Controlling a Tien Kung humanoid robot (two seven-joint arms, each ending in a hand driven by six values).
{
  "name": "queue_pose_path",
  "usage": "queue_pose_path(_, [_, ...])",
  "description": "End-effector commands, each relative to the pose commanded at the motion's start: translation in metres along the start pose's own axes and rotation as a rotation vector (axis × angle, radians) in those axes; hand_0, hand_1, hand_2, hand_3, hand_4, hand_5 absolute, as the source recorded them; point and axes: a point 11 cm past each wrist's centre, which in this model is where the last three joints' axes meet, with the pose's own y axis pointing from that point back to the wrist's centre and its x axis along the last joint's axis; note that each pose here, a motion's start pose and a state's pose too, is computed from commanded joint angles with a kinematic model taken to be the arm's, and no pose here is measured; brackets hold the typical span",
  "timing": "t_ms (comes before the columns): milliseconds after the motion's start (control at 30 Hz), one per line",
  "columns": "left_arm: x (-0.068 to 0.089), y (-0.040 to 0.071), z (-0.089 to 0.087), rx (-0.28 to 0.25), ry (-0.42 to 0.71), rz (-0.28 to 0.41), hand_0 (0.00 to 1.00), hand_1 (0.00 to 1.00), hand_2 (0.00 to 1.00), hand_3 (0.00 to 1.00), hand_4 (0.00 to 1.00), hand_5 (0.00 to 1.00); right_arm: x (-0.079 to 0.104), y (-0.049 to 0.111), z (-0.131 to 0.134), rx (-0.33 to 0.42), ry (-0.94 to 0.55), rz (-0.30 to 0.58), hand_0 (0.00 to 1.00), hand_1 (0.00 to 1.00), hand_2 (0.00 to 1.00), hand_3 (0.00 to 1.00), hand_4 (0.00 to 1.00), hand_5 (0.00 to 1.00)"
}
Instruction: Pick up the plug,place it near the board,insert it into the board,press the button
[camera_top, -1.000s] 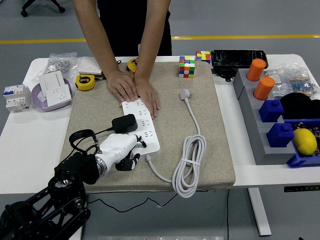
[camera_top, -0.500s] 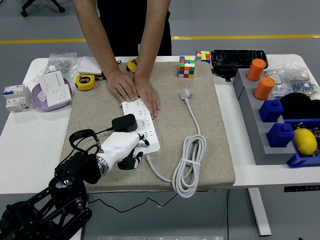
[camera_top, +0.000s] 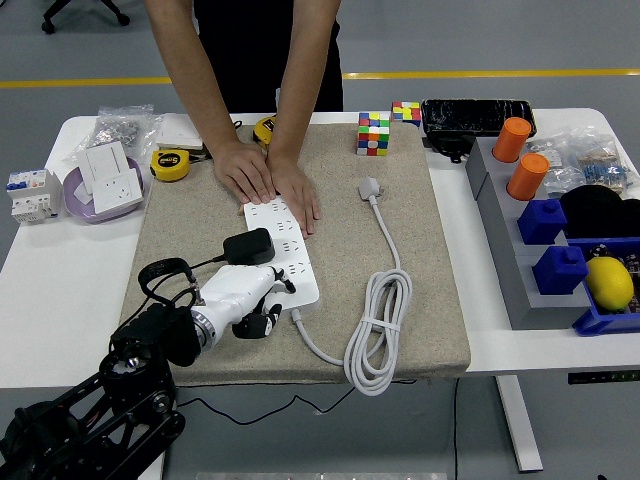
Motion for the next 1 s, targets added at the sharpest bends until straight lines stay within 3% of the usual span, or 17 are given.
queue_pose_path(333, [-0.005, -0.001, -0.001, 0.004, -0.004, -0.016, 0.18, 0.034, 0.165, 0.711, 0.435, 0.022, -0.001, 0.0, -0.002, 0.004, -0.005, -0.001, 0.958, 0.897, 0.85, 0.871, 0.998, 0.953])
queue_pose_path(600, [0.007, 0.004, 0.004, -0.02, 0.001, 0.02, 0.181, 0.034, 0.165, 0.705, 0.438, 0.017, -0.001, 0.0, -0.002, 0.005, -0.007, -0.002, 0.958, 0.897, 0.85, 0.871, 0.998, 0.953])
queue_pose_path(867, [0.034, 0.016, 0.017, -0.077, 0.038, 0.123, 0.194, 0.043, 0.168, 0.696, 0.424, 0.022, -0.001, 0.0, -0.002, 0.003, -0.001, -0.003, 0.958, 0.897, 0.849, 0.871, 0.998, 0.954])
queue_pose_path(967, [0.043, 0.021, 0.019, -0.109, 0.071, 0.192, 0.194, 0.043, 0.168, 0.696, 0.424, 0.022, -0.001, 0.0, -0.001, 0.002, 0.0, -0.003, 0.958, 0.897, 0.849, 0.871, 0.998, 0.954])
queue_pose_path(1000, [0.045, 0.021, 0.019, -0.114, 0.079, 0.208, 0.35, 0.234, 0.33, 0.706, 0.765, 0.222, -0.001, 0.0, -0.001, 0.001, 0.0, -0.003, 0.959, 0.897, 0.848, 0.87, 0.998, 0.954])
